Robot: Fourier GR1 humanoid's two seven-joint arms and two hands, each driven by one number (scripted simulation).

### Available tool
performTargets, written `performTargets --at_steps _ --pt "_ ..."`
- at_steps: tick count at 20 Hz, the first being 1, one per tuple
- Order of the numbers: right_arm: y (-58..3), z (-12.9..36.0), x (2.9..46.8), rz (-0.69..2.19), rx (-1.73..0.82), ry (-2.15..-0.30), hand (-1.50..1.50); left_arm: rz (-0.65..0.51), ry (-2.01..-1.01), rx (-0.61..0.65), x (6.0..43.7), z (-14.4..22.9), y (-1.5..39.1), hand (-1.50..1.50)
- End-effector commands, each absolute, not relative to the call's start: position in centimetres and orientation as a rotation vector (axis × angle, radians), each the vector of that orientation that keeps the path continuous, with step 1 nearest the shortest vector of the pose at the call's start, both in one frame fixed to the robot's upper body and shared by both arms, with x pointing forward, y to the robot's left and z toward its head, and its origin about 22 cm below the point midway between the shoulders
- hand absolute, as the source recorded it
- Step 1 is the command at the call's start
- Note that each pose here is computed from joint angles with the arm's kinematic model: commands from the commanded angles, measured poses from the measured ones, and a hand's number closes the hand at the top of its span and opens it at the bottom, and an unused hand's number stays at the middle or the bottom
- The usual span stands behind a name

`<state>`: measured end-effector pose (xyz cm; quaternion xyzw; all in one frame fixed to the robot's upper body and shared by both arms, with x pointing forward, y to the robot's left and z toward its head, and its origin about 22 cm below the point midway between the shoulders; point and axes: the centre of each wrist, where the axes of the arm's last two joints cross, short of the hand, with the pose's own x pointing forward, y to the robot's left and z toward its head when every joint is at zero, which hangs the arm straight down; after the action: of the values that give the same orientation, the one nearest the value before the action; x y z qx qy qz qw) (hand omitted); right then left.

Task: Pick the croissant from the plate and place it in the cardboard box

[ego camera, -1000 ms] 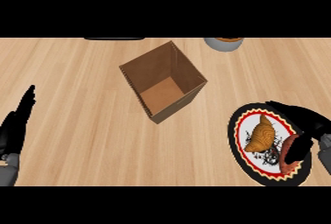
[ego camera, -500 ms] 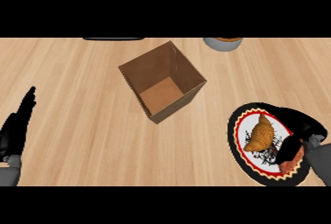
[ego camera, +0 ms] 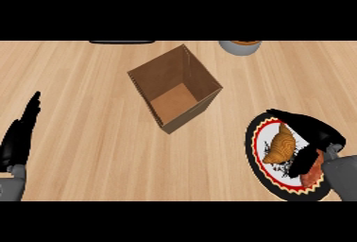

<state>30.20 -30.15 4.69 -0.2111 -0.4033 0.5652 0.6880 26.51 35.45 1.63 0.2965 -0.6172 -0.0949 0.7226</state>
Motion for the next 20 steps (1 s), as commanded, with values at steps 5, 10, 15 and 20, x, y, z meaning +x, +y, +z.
performTargets --at_steps 5,10,15,20 --pt "-27.9 2.3 29.3 1.297 -0.518 -0.747 -1.50 -0.211 -1.369 0.633 25.4 1.7 36.2 0.00" --pt "-27.2 0.8 30.0 1.303 -0.533 -0.705 -1.50 -0.206 -1.360 0.656 26.3 1.8 35.7 0.00" --pt "-28.9 0.0 30.5 1.322 -0.704 -0.866 1.50 -0.207 -1.359 0.645 27.2 1.7 35.8 0.00" --pt "-27.5 -1.2 31.6 1.320 -0.819 -0.887 1.50 -0.205 -1.373 0.641 26.2 0.4 34.7 0.00"
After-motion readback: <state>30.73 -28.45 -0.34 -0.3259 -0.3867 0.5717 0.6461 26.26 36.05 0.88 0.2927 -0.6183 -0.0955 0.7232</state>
